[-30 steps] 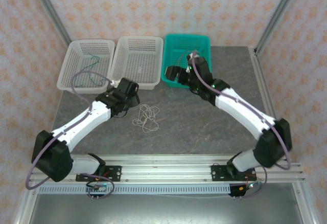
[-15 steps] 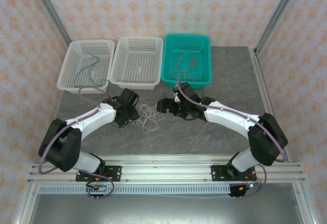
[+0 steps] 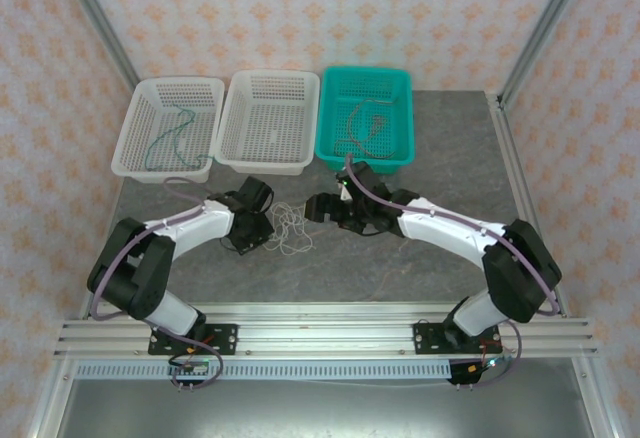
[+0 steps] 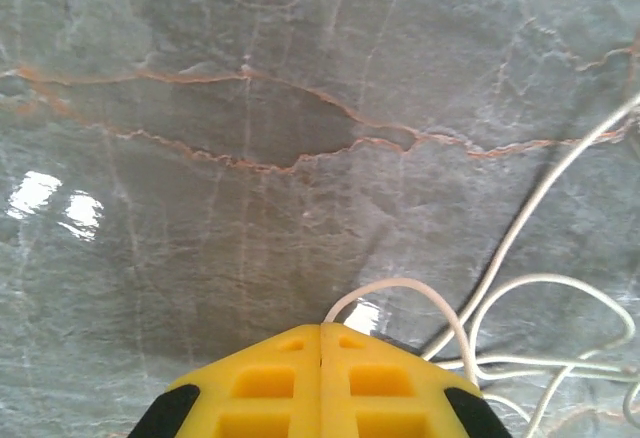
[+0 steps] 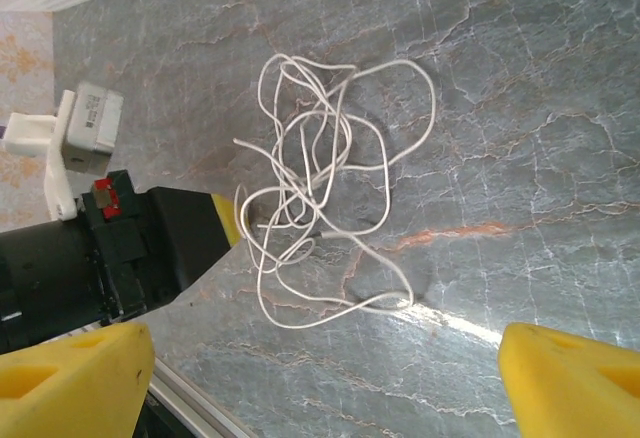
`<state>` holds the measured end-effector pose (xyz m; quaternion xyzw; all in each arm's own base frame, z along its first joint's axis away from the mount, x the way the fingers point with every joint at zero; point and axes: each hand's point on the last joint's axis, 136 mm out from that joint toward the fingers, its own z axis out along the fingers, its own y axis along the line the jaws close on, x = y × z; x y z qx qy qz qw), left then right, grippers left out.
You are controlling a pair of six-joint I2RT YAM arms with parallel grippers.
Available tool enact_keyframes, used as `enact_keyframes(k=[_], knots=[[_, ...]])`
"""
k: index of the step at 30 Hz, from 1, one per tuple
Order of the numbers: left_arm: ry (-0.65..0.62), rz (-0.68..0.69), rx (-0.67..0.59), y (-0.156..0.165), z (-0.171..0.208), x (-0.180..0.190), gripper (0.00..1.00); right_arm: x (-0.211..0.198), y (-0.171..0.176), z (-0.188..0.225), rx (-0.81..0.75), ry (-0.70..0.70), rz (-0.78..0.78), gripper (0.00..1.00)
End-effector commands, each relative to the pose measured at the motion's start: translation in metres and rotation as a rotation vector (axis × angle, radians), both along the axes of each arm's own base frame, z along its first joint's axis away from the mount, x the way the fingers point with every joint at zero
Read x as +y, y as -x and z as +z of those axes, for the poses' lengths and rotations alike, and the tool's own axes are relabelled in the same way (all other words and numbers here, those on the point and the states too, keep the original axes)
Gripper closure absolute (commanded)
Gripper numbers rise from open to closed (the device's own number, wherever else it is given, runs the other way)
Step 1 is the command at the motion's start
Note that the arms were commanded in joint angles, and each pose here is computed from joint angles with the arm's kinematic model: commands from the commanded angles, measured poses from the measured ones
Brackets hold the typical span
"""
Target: Untangle the cables
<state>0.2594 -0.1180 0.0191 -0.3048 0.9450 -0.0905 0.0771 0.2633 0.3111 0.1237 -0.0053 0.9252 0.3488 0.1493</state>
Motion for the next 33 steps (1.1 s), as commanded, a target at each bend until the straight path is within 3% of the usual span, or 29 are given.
enact_keyframes(k=[1, 8, 14, 19, 21, 24, 25, 27, 31, 33], knots=[[0.05, -0.032, -0.067, -0.01, 0.017, -0.011, 1.0, 0.007, 0.007, -0.012, 0.038, 0.022, 0.043, 0.1], [0.121, -0.132, -0.184, -0.024, 0.061, -0.027, 1.0, 0.032, 0.01, -0.032, -0.016, 0.172, 0.151, 0.08], [0.119, -0.21, -0.256, -0.03, 0.095, -0.029, 1.0, 0.06, 0.0, -0.054, 0.027, 0.159, 0.158, 0.15], [0.091, -0.241, -0.315, -0.033, 0.12, -0.024, 1.0, 0.056, -0.008, -0.072, 0.017, 0.235, 0.149, 0.31], [0.056, -0.234, -0.33, -0.034, 0.132, -0.013, 1.0, 0.044, -0.012, -0.08, -0.009, 0.296, 0.126, 0.5], [0.053, -0.217, -0.373, -0.039, 0.15, -0.002, 1.0, 0.025, -0.017, -0.089, -0.035, 0.385, 0.084, 0.64], [0.052, -0.214, -0.392, -0.04, 0.158, 0.001, 1.0, 0.019, -0.018, -0.09, -0.044, 0.409, 0.07, 0.76], [0.043, -0.215, -0.424, -0.043, 0.172, 0.007, 1.0, 0.004, -0.023, -0.091, -0.055, 0.456, 0.017, 0.88], [0.011, -0.218, -0.452, -0.046, 0.192, 0.019, 1.0, -0.028, -0.031, -0.092, -0.041, 0.463, -0.111, 0.99], [-0.005, -0.22, -0.457, -0.047, 0.198, 0.024, 1.0, -0.043, -0.033, -0.088, -0.052, 0.46, -0.156, 1.0]])
